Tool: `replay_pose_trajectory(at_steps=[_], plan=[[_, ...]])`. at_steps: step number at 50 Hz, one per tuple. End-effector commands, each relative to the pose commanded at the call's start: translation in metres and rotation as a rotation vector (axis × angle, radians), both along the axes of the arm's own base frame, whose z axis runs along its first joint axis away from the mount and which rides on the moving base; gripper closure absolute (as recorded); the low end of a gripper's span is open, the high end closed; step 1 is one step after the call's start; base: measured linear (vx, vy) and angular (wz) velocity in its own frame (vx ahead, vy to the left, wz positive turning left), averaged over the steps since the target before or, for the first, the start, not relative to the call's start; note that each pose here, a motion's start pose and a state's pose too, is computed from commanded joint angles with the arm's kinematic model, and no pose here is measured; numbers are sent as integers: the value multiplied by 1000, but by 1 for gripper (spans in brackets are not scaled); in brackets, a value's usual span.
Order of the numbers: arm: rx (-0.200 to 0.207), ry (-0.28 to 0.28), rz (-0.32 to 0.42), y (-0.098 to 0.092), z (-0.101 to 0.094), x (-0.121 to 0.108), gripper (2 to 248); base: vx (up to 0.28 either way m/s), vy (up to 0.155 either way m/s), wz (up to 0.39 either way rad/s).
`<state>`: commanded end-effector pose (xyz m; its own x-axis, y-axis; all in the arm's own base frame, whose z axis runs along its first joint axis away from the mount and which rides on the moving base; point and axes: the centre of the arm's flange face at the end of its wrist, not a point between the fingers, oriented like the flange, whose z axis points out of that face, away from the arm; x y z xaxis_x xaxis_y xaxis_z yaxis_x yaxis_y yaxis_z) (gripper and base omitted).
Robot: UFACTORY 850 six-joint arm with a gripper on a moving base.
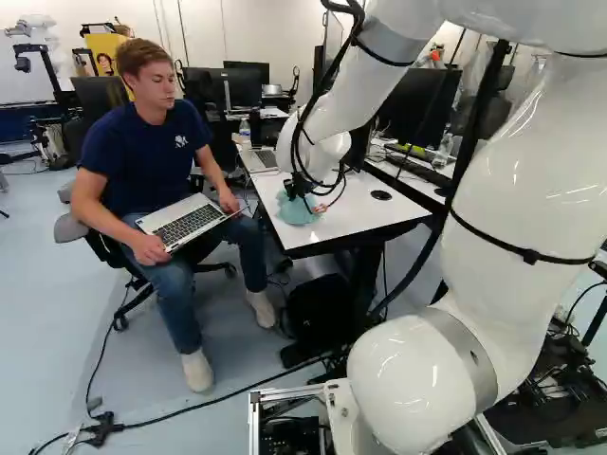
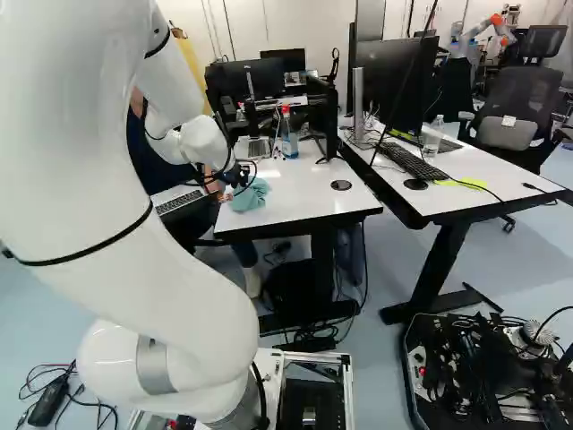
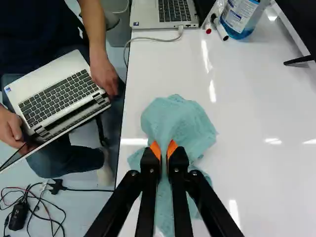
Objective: Clean the table with the green towel
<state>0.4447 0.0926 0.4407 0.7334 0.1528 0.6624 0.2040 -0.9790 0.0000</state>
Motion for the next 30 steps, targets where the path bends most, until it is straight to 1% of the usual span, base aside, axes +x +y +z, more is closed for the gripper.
replay_pose_trajectory(at_steps=[30], plan=[[-11,51,0,-1,-3,-4,215,0,0,0]])
